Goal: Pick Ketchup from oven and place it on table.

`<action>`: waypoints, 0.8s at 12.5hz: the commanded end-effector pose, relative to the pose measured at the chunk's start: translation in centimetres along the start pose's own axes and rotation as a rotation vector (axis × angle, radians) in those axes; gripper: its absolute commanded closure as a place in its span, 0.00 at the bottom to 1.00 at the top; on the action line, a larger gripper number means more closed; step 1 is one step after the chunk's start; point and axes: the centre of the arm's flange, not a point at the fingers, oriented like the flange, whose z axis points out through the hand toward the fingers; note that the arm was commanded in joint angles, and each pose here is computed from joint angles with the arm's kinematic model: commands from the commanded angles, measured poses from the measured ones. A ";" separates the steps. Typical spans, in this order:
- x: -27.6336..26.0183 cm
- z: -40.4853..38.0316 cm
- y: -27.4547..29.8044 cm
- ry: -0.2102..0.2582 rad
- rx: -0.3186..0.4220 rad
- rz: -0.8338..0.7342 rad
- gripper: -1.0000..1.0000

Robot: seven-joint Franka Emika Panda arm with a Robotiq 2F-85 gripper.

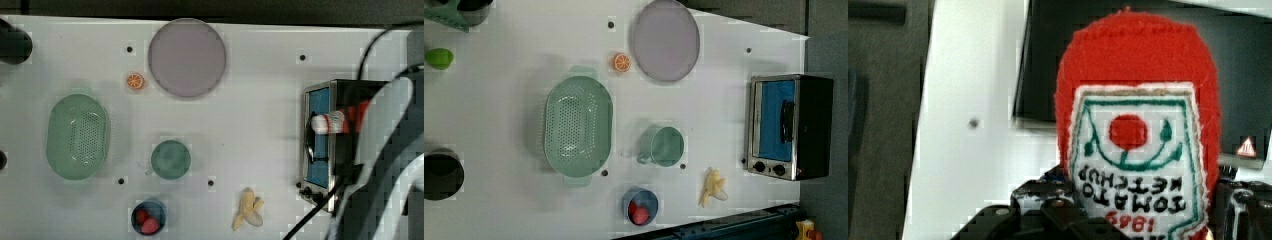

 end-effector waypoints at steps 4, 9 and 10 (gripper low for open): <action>-20.8 -0.2 -8.7 -0.116 -0.034 -0.411 0.36; -29.3 7.7 -9.0 -0.181 -0.158 -0.551 0.36; -29.6 9.8 -8.7 -0.175 -0.174 -0.554 0.36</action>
